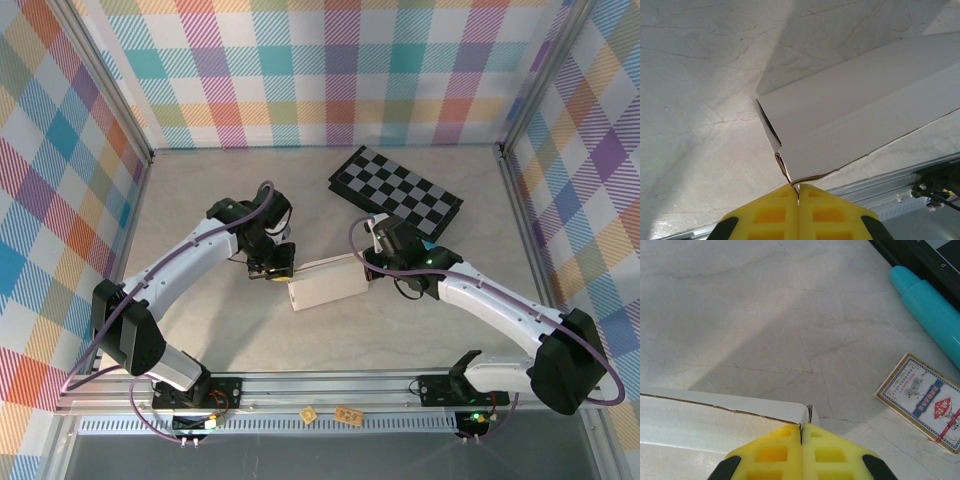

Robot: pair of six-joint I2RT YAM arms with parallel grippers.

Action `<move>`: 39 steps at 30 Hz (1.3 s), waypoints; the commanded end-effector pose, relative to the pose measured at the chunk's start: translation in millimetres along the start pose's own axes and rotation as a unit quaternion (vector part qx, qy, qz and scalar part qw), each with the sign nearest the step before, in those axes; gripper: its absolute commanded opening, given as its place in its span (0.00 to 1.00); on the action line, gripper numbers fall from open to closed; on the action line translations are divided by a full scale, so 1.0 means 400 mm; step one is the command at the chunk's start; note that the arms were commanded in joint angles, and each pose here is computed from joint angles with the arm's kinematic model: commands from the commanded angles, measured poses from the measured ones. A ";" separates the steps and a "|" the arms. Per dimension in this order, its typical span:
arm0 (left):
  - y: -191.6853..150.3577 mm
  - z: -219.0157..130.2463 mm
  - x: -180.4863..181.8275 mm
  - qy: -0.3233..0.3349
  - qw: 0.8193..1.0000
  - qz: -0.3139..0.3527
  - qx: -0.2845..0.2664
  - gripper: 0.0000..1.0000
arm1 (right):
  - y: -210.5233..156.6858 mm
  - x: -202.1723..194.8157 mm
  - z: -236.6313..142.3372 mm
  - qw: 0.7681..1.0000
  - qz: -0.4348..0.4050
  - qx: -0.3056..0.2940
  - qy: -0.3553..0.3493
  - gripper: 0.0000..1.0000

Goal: Fold the paper box

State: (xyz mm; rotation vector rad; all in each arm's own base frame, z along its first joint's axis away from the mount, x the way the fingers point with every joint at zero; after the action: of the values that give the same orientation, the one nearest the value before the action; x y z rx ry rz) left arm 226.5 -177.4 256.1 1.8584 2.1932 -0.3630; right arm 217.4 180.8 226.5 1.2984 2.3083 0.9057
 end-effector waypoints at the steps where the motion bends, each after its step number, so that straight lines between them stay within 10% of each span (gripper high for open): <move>1: -0.003 0.008 -0.011 -0.036 0.999 -0.001 0.010 0.00 | -0.054 0.008 0.019 0.998 -0.003 0.067 0.012 0.00; 30: -0.044 0.070 0.050 0.011 1.000 0.024 0.007 0.00 | -0.090 0.002 -0.002 0.998 -0.007 0.064 0.015 0.01; 39: -0.045 0.066 0.047 0.025 0.999 0.033 0.001 0.00 | -0.033 0.008 -0.073 0.995 0.074 0.065 0.026 0.44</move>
State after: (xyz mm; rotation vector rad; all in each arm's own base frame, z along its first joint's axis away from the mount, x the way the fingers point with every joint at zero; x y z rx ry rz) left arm 213.2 -175.4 238.6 1.8765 2.0982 -0.3401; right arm 200.1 169.5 228.9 1.4023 2.3494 0.8671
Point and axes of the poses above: each hand's point on the last joint's axis, 136 mm out from that joint toward the fingers, its own z axis out along the fingers, its own x axis along the line the jaws close on, y = z × x, the point moved 10 cm from there along -z, back along the fingers, and after that the axes turned 10 degrees about -z, right-handed, at the moved point
